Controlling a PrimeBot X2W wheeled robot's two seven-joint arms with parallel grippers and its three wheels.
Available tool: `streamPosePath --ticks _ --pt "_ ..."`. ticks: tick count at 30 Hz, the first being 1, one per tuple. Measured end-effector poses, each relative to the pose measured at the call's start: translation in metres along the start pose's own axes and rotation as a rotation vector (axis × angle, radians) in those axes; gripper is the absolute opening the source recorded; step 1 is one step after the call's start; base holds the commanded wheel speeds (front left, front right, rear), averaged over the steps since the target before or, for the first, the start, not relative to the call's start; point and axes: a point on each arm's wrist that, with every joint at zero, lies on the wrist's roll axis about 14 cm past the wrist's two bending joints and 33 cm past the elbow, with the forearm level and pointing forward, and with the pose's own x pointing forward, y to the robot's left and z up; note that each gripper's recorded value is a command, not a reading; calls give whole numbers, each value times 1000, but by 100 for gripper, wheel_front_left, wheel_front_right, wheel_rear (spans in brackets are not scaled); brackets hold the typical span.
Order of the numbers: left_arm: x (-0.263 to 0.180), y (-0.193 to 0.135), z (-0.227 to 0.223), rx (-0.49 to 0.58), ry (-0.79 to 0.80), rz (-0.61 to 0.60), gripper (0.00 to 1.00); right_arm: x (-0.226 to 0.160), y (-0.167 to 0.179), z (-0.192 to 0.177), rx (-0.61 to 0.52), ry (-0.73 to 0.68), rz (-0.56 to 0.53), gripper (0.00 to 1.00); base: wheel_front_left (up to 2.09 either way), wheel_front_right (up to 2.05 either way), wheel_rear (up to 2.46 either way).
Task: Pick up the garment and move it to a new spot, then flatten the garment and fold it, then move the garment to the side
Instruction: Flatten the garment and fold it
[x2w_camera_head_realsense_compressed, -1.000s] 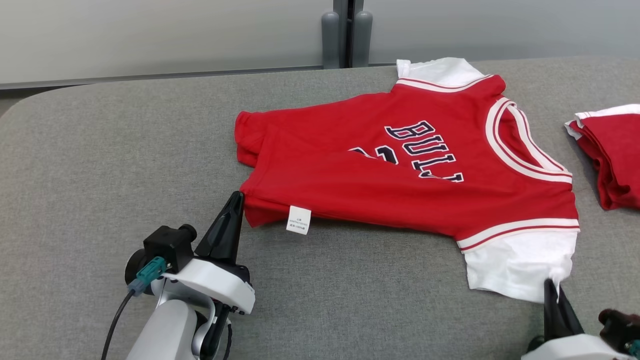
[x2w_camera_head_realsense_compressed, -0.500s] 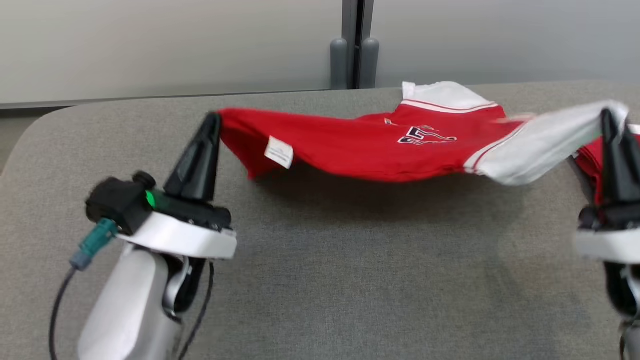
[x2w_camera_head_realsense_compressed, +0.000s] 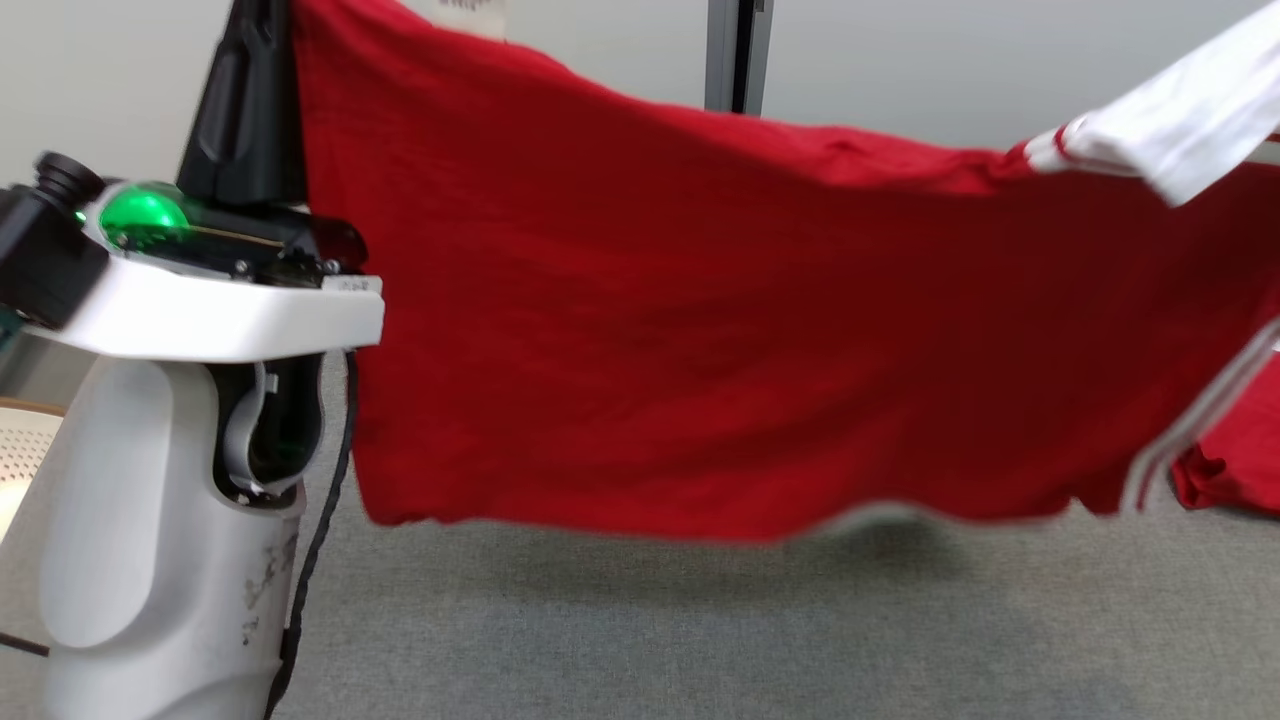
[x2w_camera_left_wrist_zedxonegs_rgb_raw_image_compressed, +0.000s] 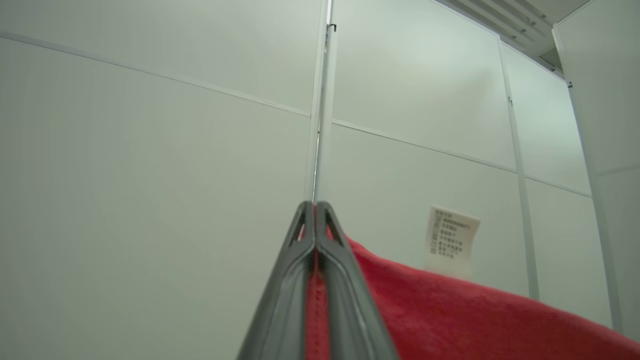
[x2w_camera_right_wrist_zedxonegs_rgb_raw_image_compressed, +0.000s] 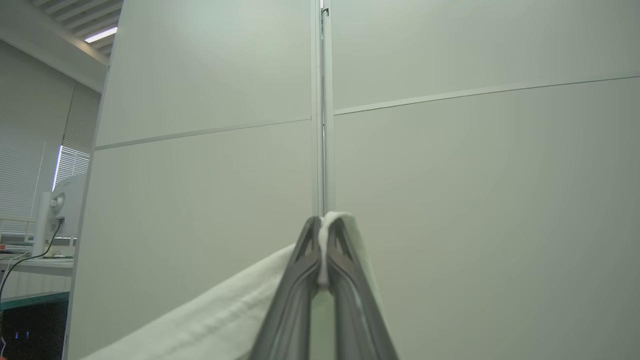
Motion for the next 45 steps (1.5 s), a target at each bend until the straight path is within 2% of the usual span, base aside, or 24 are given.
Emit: streamPosePath --ticks 5,8,10,13,16,18,20,23,25,27,31,34,39,41,45 --pt "12 6 14 17 -6 20 0 8 1 7 40 15 -13 0 0 0 0" --pt "23 15 6 18 28 33 0 20 5 -4 59 57 -4 0 0 0 0" --pt "34 22 -5 16 62 35 0 35 5 -13 70 76 1 0 0 0 0" --pt "60 37 -25 22 99 36 0 70 1 -25 25 82 15 0 0 0 0" --pt "87 64 -48 14 122 80 0 110 -9 -43 39 76 6 0 0 0 0" --pt "108 87 -57 59 104 109 0 138 -13 -54 3 67 9 0 0 0 0" --pt "127 106 -66 70 82 141 0 166 -14 -59 16 24 11 0 0 0 0" --pt "151 133 -86 78 50 185 0 203 -18 -67 -24 -61 11 0 0 0 0" --pt "158 154 -107 72 60 230 0 217 -25 -84 -5 -105 -13 0 0 0 0" --pt "158 172 -133 91 95 258 0 223 -25 -120 10 -93 -19 0 0 0 0" --pt "144 199 -185 123 192 289 0 215 -23 -205 53 15 -29 0 0 0 0" --pt "126 210 -224 125 278 301 0 199 -23 -255 110 88 -54 0 0 0 0" --pt "88 207 -273 134 399 285 0 128 -33 -347 200 302 -150 0 0 0 0" --pt "68 200 -287 155 454 260 0 98 -31 -370 205 382 -163 0 0 0 0" --pt "31 183 -304 188 545 208 0 56 -30 -384 235 450 -204 0 0 0 0"
